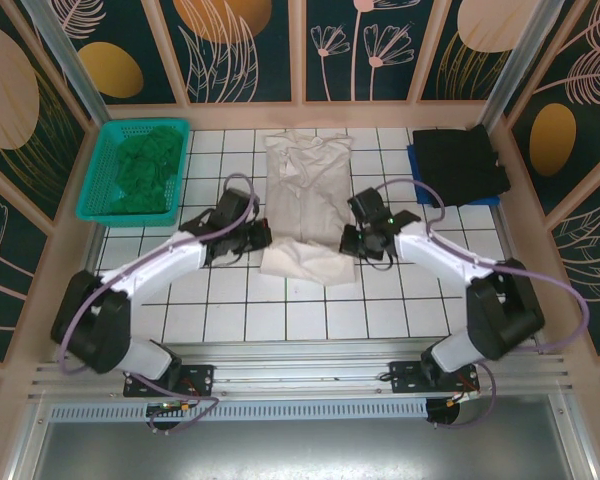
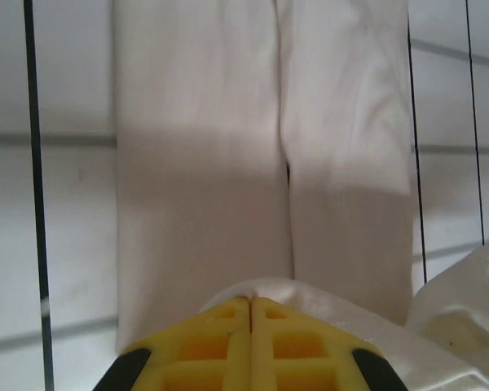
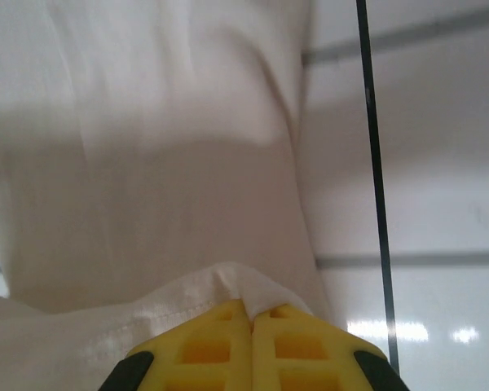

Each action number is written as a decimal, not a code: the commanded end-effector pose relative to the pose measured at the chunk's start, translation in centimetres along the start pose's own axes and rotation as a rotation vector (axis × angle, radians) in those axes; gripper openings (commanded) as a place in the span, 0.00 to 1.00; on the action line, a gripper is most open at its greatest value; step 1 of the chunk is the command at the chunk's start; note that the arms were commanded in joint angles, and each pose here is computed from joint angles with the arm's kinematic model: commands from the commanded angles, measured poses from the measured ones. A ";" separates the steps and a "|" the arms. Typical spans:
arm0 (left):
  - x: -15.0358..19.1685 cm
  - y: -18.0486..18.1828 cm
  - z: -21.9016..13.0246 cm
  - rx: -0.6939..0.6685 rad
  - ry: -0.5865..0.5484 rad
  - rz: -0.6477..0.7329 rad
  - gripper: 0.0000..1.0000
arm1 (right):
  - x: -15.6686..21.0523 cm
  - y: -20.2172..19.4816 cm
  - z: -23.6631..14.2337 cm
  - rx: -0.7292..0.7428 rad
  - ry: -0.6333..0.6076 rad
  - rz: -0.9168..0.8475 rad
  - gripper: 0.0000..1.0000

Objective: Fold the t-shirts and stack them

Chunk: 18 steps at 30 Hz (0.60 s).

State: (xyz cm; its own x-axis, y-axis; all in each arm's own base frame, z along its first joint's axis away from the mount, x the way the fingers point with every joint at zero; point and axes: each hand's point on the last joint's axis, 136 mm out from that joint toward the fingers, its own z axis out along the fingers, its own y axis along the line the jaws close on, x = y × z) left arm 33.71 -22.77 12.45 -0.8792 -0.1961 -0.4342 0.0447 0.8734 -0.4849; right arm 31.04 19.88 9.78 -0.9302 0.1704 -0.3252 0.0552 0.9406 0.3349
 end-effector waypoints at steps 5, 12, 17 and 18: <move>-5.4 2.2 4.7 -0.028 0.004 0.014 0.00 | -8.6 1.6 3.4 -0.039 -0.076 -0.068 0.00; -6.2 4.2 8.1 -0.026 0.067 -0.010 0.00 | -11.0 1.3 6.6 -0.030 -0.038 -0.066 0.00; -6.3 5.2 10.2 -0.034 0.107 -0.024 0.00 | -11.5 0.5 7.9 -0.020 -0.017 -0.054 0.00; -6.2 5.4 10.4 -0.037 0.115 -0.025 0.00 | -11.5 0.4 8.0 -0.021 -0.013 -0.053 0.00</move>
State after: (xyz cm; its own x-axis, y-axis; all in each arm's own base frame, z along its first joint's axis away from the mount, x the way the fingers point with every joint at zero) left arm 43.70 -21.20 4.75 -0.9208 -0.1929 -0.3391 -0.0192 0.8906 -0.4545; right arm 43.80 20.70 6.25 -0.9263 0.1397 -0.3499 0.0175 0.9437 0.3304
